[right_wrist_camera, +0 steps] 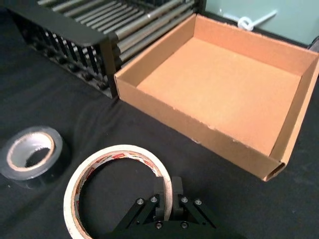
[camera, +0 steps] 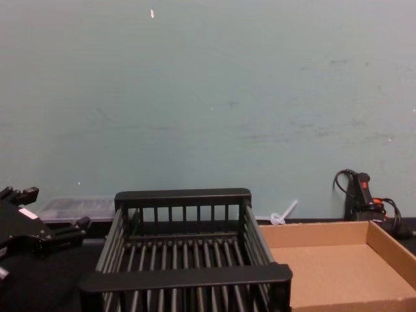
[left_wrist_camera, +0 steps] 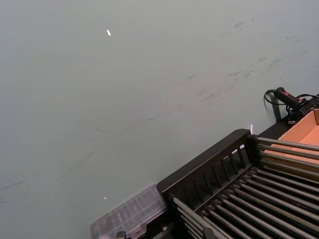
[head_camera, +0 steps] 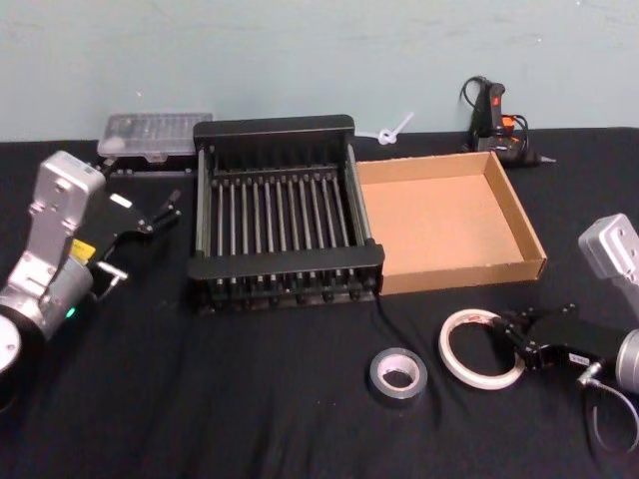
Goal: Pick up the white tape and place it into the black box , Pick up the silver tape and place it into the brown box.
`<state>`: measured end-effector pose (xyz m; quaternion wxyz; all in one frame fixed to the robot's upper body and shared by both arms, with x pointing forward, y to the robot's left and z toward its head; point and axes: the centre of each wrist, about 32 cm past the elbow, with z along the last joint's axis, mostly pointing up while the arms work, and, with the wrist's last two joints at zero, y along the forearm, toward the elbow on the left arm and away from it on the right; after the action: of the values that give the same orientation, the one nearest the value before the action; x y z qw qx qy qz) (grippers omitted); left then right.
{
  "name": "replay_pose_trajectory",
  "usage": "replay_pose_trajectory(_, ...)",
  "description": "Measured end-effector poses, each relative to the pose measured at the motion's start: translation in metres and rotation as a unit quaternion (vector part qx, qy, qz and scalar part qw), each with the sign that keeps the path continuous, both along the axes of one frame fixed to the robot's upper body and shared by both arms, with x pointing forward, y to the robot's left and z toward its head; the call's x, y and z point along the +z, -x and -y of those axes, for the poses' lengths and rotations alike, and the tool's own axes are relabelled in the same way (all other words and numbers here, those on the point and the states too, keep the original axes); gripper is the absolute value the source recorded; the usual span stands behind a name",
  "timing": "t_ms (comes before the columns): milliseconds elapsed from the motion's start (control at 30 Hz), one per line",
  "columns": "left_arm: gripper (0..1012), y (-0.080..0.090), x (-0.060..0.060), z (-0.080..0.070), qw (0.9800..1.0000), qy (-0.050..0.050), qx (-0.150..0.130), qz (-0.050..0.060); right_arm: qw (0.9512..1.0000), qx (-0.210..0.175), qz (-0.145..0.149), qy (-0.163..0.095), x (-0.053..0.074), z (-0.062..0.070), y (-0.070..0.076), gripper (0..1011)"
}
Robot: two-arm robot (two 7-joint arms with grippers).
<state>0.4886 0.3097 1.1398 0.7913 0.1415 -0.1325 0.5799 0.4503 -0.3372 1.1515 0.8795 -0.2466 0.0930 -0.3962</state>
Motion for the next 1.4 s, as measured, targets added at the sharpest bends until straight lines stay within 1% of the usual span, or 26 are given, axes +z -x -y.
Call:
replay_pose_trajectory(167,1001,0.0,0.0,0.0,1.0,0.0,0.0,0.0,0.9998,0.001,0.012,-0.013,0.005,0.0,0.001,99)
replay_pose_trajectory(367,1001,0.0,0.0,0.0,1.0,0.0,0.0,0.0,0.9994,0.003,0.025,-0.022,0.011,-0.002,-0.001,99)
replay_pose_trajectory(533,1001,0.0,0.0,0.0,1.0,0.0,0.0,0.0,0.9984,0.007,0.046,-0.031,0.021,-0.007,-0.009,98)
replay_pose_trajectory(567,1001,0.0,0.0,0.0,1.0,0.0,0.0,0.0,0.9984,0.007,0.046,-0.031,0.021,-0.007,-0.009,99)
replay_pose_trajectory(733,1001,0.0,0.0,0.0,1.0,0.0,0.0,0.0,0.9972,0.014,0.066,-0.032,0.03,-0.014,-0.022,98)
replay_pose_trajectory(900,1002,0.0,0.0,0.0,1.0,0.0,0.0,0.0,0.9961,0.016,0.079,-0.035,0.036,-0.018,-0.031,98)
replay_pose_trajectory(1000,1001,0.0,0.0,0.0,1.0,0.0,0.0,0.0,0.9952,0.02,0.089,-0.036,0.043,-0.021,-0.039,99)
replay_pose_trajectory(1033,1001,0.0,0.0,0.0,1.0,0.0,0.0,0.0,0.9952,0.02,0.089,-0.036,0.043,-0.021,-0.039,99)
replay_pose_trajectory(1200,1001,0.0,0.0,0.0,1.0,0.0,0.0,0.0,0.994,0.026,0.1,-0.035,0.05,-0.028,-0.05,99)
replay_pose_trajectory(1400,1002,0.0,0.0,0.0,1.0,0.0,0.0,0.0,0.9926,0.038,0.11,-0.036,0.054,-0.04,-0.064,99)
